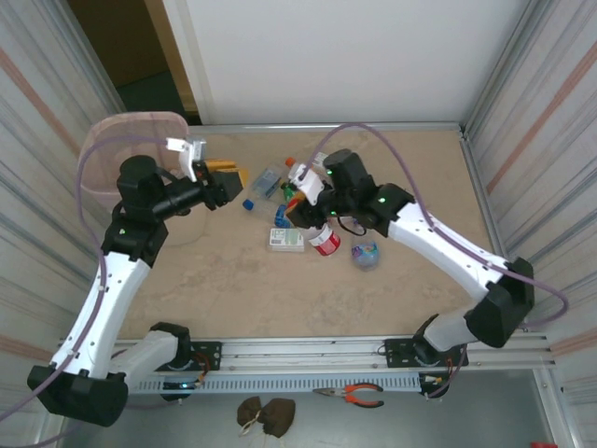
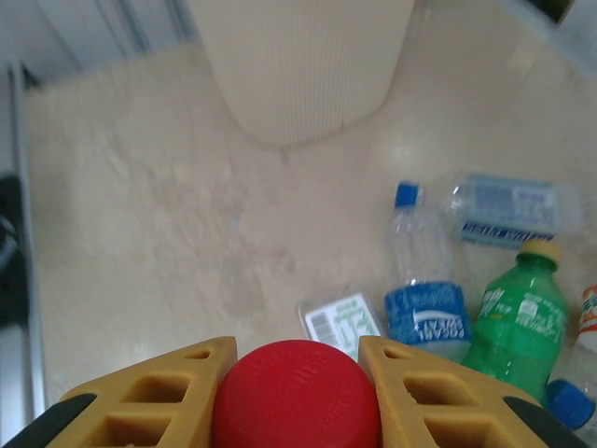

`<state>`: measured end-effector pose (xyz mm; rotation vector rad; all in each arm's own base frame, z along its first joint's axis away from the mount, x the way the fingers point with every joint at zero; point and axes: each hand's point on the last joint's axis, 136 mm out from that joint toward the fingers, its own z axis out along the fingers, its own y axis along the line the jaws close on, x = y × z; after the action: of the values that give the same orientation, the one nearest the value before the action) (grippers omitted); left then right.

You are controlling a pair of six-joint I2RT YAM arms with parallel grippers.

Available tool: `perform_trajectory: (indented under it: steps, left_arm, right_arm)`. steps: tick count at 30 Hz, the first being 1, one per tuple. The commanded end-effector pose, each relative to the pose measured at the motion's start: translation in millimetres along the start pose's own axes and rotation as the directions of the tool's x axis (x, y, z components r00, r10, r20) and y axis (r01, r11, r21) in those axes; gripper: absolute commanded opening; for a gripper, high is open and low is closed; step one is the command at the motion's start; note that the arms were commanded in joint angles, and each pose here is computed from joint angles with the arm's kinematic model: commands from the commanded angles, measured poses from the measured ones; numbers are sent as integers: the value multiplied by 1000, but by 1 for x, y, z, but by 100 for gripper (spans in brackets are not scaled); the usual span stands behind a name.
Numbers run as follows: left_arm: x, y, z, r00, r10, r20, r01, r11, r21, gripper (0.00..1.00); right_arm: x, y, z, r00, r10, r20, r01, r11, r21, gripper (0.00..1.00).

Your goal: Put the plastic bottles in the bin

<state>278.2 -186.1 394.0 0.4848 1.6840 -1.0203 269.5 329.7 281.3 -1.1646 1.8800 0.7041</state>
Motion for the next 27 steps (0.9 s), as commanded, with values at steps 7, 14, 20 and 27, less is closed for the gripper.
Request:
perform_trajectory:
  steps: [7, 14, 20, 27]
  left_arm:
    - [-1, -76, 10, 925, 355, 137, -379, 891, 252, 69]
    - [15, -106, 19, 869, 457, 190, -495, 804, 329, 78]
    - [24, -112, 30, 870, 450, 201, -493, 792, 360, 82]
    - [33, -130, 43, 863, 456, 219, -505, 750, 429, 83]
  right_arm:
    - [-81, -8, -88, 909, 107, 403, -122, 992, 13, 28]
    - [-111, 12, -131, 826, 50, 562, -48, 999, -18, 28]
    - [-131, 34, -158, 754, 9, 657, 36, 998, -55, 28]
    - [-149, 57, -178, 689, -54, 723, 131, 990, -51, 28]
